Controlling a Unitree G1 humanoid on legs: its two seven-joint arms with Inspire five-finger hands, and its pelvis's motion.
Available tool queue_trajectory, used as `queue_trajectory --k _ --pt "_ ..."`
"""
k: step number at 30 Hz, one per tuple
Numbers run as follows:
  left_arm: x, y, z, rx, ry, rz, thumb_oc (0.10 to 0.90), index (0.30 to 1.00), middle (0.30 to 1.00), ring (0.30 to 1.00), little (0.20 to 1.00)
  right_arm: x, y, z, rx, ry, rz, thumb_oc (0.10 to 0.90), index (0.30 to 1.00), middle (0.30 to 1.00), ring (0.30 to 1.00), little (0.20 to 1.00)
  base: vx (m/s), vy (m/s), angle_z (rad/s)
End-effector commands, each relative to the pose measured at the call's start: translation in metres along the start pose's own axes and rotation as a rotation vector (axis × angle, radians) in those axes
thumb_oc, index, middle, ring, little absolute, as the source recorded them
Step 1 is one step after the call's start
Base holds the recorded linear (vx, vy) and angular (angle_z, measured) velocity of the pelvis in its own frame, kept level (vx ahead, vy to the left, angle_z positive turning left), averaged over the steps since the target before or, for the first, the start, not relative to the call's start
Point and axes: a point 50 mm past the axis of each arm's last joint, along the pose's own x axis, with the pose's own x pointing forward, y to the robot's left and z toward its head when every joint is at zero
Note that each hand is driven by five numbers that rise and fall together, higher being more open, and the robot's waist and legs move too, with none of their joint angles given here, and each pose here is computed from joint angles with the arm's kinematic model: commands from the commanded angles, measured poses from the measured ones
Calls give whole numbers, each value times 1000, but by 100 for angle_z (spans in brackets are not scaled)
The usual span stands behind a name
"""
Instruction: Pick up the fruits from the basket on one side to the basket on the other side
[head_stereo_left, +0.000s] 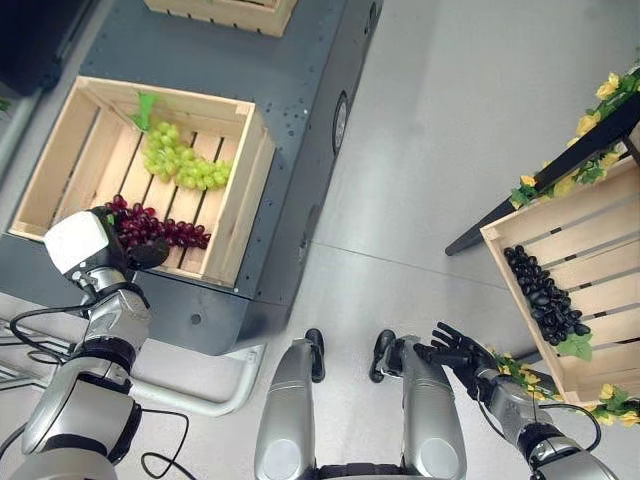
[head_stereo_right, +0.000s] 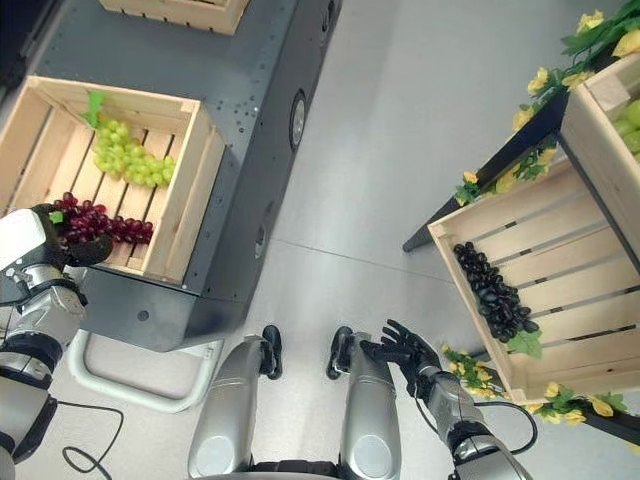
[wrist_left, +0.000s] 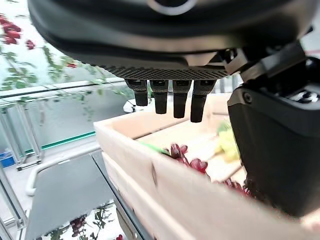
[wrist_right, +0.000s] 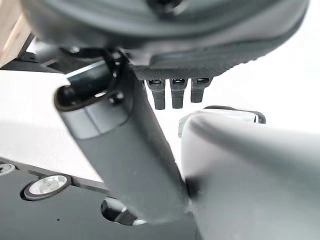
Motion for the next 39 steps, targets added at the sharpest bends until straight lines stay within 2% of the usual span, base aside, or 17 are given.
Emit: queue_trajectory --k 1,4,5,6,14,26,34,39 --pt "35 82 -13 172 -57 335 800 900 900 900 900 -9 -12 2 -2 -47 29 800 900 900 900 900 12 12 7" --pt "39 91 -7 240 -116 367 800 900 900 900 900 -9 -12 3 -3 -49 39 800 900 900 900 900 18 18 9" --pt "41 94 -4 337 -166 354 800 900 900 900 900 -9 -12 3 -7 -46 43 800 900 900 900 900 16 21 7" --pt "41 94 -3 338 -166 354 800 900 900 900 900 -9 -12 3 -7 -46 43 800 900 900 900 900 22 31 6" --pt "42 99 15 753 -354 301 800 900 900 900 900 -11 -18 10 -27 -36 61 800 900 900 900 900 33 62 1" --pt "52 118 19 940 -319 234 800 900 900 900 900 -12 -19 9 6 -30 92 800 900 900 900 900 12 35 1" --pt "58 120 11 964 -184 137 800 900 900 900 900 -10 -15 14 24 -58 103 800 900 900 900 900 1 31 0" --pt "59 124 14 979 -165 146 800 900 900 900 900 -11 -15 15 49 -64 115 800 900 900 900 900 8 37 0"
